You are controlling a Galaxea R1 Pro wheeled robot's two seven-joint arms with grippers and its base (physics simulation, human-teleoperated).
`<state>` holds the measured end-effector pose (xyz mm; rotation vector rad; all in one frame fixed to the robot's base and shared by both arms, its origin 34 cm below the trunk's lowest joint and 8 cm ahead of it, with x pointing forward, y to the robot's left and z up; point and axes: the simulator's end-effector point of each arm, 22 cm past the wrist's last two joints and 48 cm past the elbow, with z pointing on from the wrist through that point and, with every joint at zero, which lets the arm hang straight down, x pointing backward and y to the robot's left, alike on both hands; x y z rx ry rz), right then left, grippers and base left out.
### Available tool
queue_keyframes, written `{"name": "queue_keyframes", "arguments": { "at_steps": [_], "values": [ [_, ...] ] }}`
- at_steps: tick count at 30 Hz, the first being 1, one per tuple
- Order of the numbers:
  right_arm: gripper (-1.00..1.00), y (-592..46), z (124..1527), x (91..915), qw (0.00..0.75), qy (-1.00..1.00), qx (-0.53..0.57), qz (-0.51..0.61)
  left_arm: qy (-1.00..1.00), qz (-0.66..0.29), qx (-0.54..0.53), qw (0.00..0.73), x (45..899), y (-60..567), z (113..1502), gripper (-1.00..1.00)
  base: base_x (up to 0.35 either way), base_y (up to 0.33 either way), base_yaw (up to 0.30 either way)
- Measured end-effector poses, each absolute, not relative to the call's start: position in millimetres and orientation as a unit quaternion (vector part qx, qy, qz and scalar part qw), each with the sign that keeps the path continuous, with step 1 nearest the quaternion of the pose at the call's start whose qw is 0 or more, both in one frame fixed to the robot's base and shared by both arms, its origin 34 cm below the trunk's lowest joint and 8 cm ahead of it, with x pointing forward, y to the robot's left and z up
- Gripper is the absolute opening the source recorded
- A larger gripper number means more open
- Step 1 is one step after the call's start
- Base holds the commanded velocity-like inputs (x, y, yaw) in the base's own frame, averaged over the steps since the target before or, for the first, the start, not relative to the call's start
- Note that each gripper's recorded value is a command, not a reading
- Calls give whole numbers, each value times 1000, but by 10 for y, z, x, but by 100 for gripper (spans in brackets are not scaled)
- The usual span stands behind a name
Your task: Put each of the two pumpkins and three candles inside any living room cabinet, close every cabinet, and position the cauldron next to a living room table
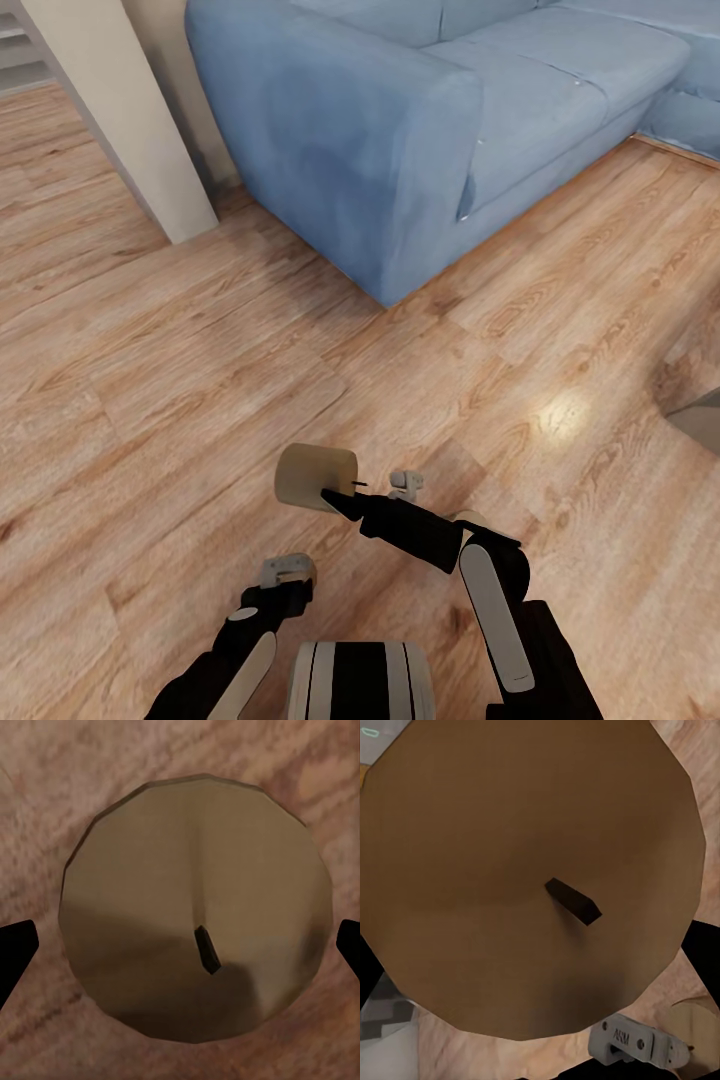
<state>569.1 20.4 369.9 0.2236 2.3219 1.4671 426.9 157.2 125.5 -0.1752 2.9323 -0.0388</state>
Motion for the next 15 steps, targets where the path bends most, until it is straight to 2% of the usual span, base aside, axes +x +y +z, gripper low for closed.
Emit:
{"name": "queue_keyframes", "arguments": {
  "at_steps": [15],
  "values": [
    [-100, 204, 3699, 5693, 192, 827, 80, 522, 993, -14, -57, 102, 4265, 1554, 1257, 100, 5, 1, 0]
  ]
}}
